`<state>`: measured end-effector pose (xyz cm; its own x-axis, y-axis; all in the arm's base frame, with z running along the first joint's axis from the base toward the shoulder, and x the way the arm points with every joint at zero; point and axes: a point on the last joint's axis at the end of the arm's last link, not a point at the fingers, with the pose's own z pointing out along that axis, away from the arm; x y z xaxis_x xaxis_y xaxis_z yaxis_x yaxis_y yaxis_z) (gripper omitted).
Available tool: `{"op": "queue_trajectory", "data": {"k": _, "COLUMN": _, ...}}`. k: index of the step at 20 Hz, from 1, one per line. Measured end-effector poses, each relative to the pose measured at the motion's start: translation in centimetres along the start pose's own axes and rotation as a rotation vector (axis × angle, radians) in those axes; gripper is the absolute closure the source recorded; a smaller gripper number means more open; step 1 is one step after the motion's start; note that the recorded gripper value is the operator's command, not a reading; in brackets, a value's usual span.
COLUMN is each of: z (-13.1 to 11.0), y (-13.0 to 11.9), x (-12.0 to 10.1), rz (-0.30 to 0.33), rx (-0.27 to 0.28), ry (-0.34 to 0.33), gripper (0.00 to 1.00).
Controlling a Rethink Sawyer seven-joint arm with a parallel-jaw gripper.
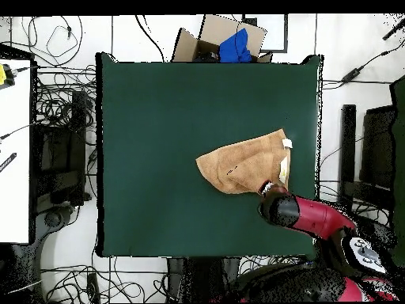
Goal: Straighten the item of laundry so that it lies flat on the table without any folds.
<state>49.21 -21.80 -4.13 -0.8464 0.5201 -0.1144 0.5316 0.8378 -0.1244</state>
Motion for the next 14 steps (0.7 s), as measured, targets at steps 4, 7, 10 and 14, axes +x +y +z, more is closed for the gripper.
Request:
{"op": "queue_trajectory", "data": {"k": 4, "z": 0.04, "y": -0.21, "x": -0.01, "rz": 0.003, "rx": 0.001, "ry": 0.001, "gripper": 0.0}}
{"op": "queue_trajectory", "data": {"k": 7, "z": 0.03, "y": -0.21, "x": -0.01, "rz": 0.004, "rx": 0.001, "ry": 0.001, "gripper": 0.0}}
{"op": "queue_trajectory", "data": {"k": 10, "z": 0.03, "y": -0.21, "x": -0.01, "rz": 0.004, "rx": 0.001, "ry": 0.001, "gripper": 0.0}}
{"op": "queue_trajectory", "data": {"k": 14, "z": 0.03, "y": -0.21, "x": -0.01, "rz": 0.004, "rx": 0.001, "ry": 0.001, "gripper": 0.0}}
